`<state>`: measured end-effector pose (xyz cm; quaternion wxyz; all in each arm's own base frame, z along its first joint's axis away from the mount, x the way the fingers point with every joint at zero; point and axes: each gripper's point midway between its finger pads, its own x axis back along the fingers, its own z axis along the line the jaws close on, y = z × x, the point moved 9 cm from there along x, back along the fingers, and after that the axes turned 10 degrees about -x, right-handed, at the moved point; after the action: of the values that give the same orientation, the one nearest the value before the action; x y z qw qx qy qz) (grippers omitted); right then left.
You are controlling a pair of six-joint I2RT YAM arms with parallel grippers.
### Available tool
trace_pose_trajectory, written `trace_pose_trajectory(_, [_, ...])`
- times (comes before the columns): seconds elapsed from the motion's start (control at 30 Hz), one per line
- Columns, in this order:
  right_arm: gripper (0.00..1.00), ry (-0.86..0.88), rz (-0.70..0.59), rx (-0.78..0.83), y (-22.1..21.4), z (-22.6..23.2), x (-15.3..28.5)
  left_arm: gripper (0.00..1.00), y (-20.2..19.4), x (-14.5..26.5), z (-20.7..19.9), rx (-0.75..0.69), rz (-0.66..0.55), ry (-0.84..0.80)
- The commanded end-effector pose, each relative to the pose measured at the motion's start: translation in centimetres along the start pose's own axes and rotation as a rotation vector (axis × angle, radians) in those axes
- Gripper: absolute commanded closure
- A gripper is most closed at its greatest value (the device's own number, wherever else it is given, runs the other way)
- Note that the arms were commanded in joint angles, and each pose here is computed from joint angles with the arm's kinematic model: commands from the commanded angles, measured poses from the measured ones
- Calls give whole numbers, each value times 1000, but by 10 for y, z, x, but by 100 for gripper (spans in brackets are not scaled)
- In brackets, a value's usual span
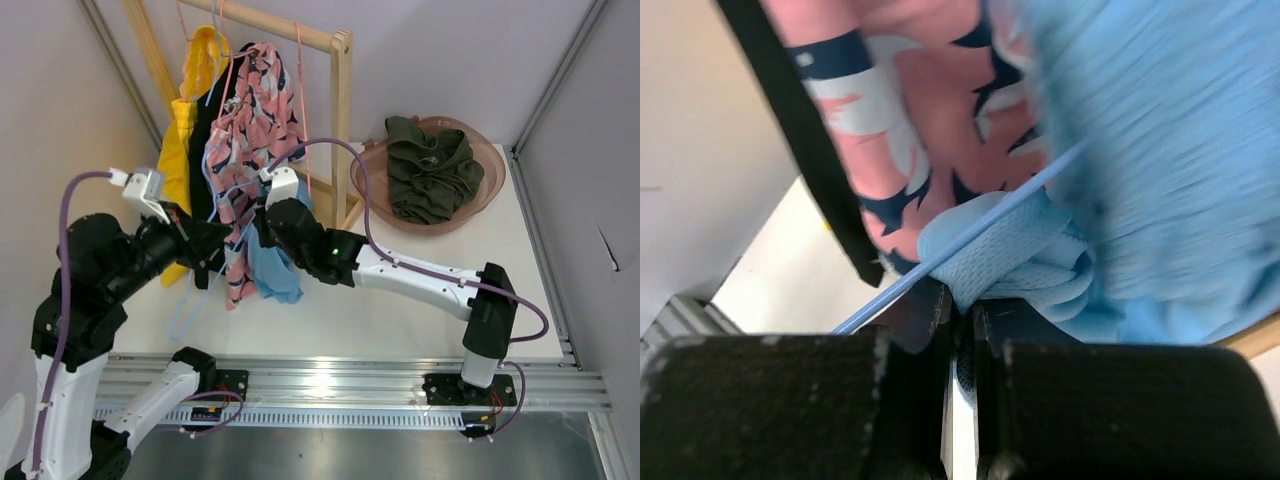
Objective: Remove the shorts from the hanger
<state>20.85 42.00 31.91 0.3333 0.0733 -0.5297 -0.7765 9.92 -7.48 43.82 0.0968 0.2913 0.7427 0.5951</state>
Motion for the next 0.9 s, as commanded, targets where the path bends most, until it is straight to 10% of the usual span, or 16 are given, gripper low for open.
trace_pose_trajectory(0.0, [100, -8, -94, -51, 43, -11, -8, 100, -30, -2, -5, 64, 60, -105])
trace_pose_trajectory(0.27, [100, -62, -113, -39, 66, -41, -29, 100, -94, 2, -2, 114, 142, -194])
trace_pose_trajectory(0.5, [100, -91, -16, -90, 31, -54, -28, 100, -24, 33, -17, -31, -4, -171])
trace_pose_trajectory(0.87, [100, 128, 161, 50, -76, 19, 106, 100, 50, 20, -3, -162, -175, 129])
